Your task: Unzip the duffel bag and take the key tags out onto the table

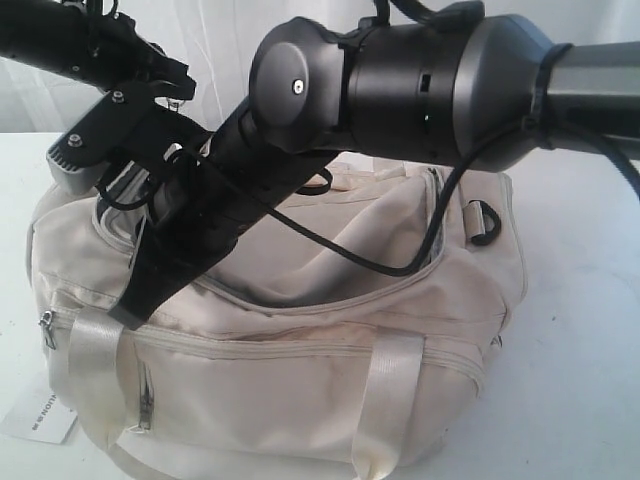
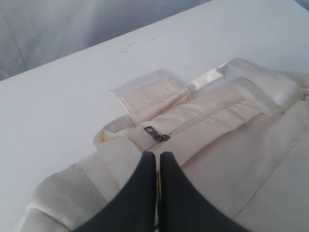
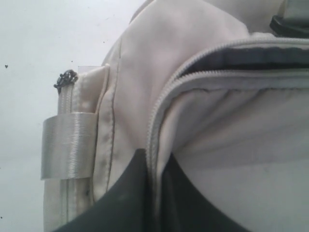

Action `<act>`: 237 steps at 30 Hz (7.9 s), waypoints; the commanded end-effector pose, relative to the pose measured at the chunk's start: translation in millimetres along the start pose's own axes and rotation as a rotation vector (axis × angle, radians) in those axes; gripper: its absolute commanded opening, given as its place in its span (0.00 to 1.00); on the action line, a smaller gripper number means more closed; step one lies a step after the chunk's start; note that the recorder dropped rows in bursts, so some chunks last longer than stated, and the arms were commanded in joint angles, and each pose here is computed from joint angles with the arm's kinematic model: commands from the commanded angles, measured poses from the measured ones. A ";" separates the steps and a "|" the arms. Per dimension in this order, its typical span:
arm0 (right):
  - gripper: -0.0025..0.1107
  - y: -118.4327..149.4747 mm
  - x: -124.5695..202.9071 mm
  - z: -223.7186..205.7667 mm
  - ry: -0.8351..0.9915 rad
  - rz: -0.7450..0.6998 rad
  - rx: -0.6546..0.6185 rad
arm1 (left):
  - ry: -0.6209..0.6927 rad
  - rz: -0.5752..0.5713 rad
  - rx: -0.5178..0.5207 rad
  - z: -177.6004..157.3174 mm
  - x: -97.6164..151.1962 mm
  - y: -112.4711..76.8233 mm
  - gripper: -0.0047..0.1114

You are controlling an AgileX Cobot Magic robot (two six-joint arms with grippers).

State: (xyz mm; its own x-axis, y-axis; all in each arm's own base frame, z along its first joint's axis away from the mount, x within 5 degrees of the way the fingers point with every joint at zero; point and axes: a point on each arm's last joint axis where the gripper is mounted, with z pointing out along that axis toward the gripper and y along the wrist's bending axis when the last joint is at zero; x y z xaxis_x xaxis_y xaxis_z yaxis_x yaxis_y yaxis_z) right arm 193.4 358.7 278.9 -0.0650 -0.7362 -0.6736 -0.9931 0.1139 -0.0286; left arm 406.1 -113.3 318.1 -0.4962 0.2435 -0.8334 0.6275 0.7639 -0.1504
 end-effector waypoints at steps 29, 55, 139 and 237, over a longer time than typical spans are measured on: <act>0.47 12.5 0.0 -7.7 0.033 0.018 -0.076 | 0.269 0.159 -0.177 -116.7 -14.8 -38.5 0.24; 0.52 3.7 2.4 -56.7 0.123 -0.014 0.134 | 0.332 0.055 -0.146 -175.0 99.7 -95.0 0.04; 0.05 -197.6 4.4 2.2 -0.034 -0.310 0.884 | 0.330 0.026 -0.110 -174.5 99.9 -98.6 0.04; 0.02 -117.6 9.6 -27.6 0.405 0.217 0.198 | 0.331 0.036 -0.051 -174.0 100.0 -104.0 0.04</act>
State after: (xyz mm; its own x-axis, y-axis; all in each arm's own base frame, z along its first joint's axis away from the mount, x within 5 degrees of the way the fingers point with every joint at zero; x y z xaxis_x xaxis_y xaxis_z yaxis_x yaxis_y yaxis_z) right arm 312.4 328.6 268.1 -0.3650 -0.8835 -0.2935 -0.9176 0.3948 -0.0474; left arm 190.5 -63.3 342.8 -0.6428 0.4486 -0.6209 0.6147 0.7857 -0.0688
